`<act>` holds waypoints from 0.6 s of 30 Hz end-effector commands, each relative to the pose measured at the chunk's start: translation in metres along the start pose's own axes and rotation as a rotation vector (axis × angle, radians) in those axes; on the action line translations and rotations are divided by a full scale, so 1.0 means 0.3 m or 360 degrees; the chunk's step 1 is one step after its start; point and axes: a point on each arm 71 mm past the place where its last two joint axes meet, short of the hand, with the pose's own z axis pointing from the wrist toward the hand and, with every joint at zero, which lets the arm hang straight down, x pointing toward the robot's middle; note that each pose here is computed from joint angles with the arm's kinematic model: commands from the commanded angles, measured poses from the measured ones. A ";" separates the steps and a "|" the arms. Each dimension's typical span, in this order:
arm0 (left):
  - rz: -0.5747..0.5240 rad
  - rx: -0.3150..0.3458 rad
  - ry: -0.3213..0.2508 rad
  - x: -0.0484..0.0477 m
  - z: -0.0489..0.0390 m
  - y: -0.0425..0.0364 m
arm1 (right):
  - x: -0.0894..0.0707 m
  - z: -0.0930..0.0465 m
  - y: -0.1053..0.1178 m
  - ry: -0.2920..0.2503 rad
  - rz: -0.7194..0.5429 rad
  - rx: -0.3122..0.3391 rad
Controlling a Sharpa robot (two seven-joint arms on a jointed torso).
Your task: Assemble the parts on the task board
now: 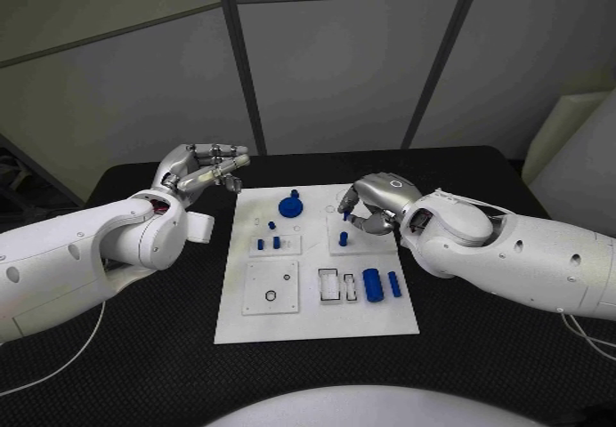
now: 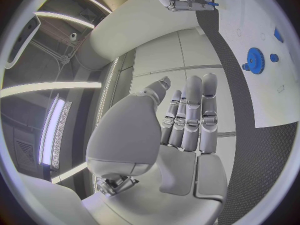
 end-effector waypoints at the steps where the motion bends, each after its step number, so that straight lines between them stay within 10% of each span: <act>1: -0.0013 0.0022 0.0017 0.008 0.004 -0.005 | -0.008 0.008 0.068 -0.0011 0.0082 -0.0083; 18: -0.0024 0.0027 0.0040 0.041 0.020 -0.003 | 0.094 0.047 0.299 0.0121 0.0248 -0.0330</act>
